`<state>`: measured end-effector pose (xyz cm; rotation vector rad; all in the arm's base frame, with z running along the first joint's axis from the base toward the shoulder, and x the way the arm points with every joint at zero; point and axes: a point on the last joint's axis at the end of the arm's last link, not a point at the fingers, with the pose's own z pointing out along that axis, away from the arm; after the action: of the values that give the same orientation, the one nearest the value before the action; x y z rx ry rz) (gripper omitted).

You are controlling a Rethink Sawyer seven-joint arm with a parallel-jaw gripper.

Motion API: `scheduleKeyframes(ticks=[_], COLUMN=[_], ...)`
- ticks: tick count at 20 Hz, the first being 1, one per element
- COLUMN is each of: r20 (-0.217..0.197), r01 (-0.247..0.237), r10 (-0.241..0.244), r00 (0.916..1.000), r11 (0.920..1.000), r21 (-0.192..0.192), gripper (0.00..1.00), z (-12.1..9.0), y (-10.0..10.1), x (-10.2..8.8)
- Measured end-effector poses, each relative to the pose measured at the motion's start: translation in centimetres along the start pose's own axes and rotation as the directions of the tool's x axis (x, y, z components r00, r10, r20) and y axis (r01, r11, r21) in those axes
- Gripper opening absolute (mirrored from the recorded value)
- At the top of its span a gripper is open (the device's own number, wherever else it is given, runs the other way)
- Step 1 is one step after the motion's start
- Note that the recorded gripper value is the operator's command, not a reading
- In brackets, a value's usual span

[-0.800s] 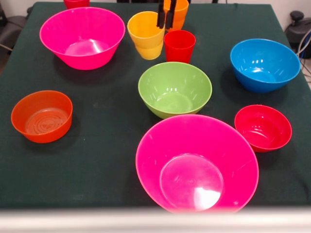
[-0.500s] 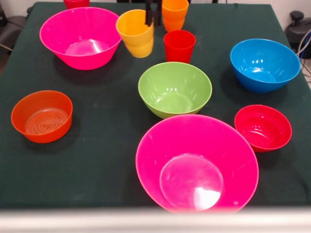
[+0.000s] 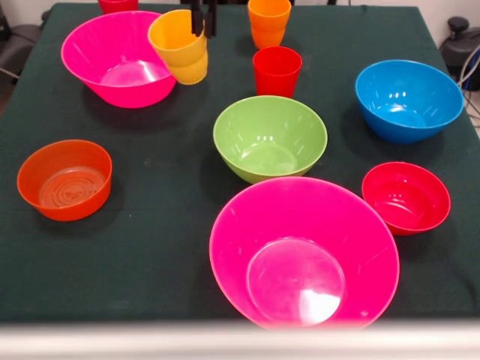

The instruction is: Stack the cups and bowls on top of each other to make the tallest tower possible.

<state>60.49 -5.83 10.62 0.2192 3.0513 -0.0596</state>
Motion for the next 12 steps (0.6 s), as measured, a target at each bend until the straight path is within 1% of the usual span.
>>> scheduleKeyframes(ticks=[4, 6, 7, 10, 11, 12], r20=[0.004, 0.009, 0.014, 0.017, 0.018, 0.018], r01=[0.013, 0.025, 0.045, 0.065, 0.084, 0.095], r10=[-0.013, -0.025, -0.045, -0.065, -0.084, -0.095], r00=[0.9999, 0.9996, 0.9989, 0.9977, 0.9963, 0.9953], r11=[0.9999, 0.9997, 0.999, 0.9979, 0.9964, 0.9954], r21=[-0.002, -0.003, -0.005, -0.006, -0.008, -0.009], gripper=[0.0, 0.0, 0.0, 0.0, 0.0, 0.0], z=[0.0, -0.1, -0.1, -0.2, -0.2, -0.2], y=[0.8, 1.6, 2.7, 4.0, 5.1, 5.8], x=[0.0, 0.0, 0.0, 0.1, 0.2, 0.3])
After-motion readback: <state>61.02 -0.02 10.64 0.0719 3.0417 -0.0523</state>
